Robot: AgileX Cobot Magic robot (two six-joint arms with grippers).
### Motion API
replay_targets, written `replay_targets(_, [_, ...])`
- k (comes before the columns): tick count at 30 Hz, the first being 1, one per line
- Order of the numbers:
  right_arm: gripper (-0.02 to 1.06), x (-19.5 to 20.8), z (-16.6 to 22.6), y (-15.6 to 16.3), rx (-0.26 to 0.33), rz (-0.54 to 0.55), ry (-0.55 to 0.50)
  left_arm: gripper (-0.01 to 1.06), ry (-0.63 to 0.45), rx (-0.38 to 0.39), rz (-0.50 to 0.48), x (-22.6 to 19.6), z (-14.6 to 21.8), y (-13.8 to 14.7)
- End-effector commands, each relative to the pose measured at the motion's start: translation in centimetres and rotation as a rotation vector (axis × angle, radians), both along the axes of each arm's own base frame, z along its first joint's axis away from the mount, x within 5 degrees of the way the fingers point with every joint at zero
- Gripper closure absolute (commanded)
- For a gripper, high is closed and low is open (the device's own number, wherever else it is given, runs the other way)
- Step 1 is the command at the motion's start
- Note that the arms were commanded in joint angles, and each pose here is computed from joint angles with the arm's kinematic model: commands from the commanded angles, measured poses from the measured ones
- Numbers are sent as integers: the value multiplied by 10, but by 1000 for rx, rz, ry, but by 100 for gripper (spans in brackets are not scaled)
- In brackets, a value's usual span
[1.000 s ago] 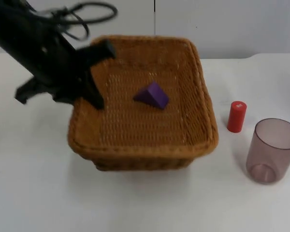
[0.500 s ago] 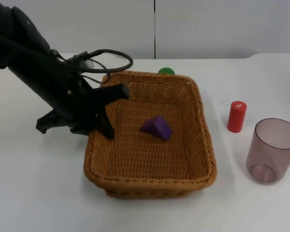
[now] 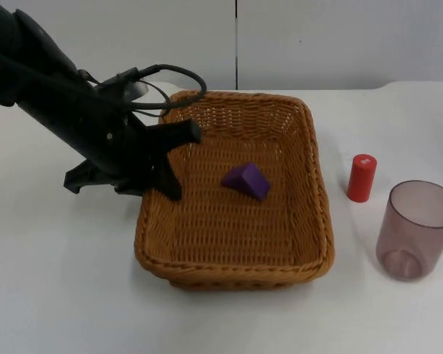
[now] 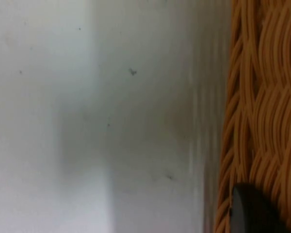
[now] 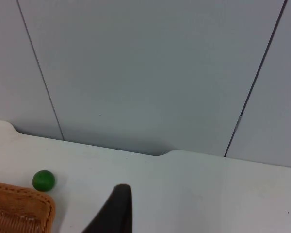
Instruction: Pick up the basket with the left hand and place the triangular block into the basket with the right hand.
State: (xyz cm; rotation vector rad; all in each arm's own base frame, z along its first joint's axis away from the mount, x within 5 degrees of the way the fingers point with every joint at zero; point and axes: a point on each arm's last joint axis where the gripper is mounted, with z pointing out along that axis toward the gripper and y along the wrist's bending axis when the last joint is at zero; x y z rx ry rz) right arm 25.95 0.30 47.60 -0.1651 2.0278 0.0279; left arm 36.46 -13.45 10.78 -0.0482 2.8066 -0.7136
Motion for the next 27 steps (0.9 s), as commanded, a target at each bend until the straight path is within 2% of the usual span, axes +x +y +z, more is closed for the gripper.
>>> replay_targets(1, [0,-5,3,-1,-7,1,-14,104,-2,-32,16,1,5,-4])
replay_targets(9, [0,-5,3,-1,-7,1,-14,104,85,-59,-4,-4,-8,-7])
replay_targets(24, [0,-5,3,-1,-10,3,-14,103,96,-65,7,-4,-12,-7])
replay_targets(26, [0,-5,3,-1,-10,3,-14,94,98,-66,11,-4,-12,-7])
replay_targets(27, [0,-5,3,-1,-10,3,-14,86,99,-66,10,-4,-12,-7])
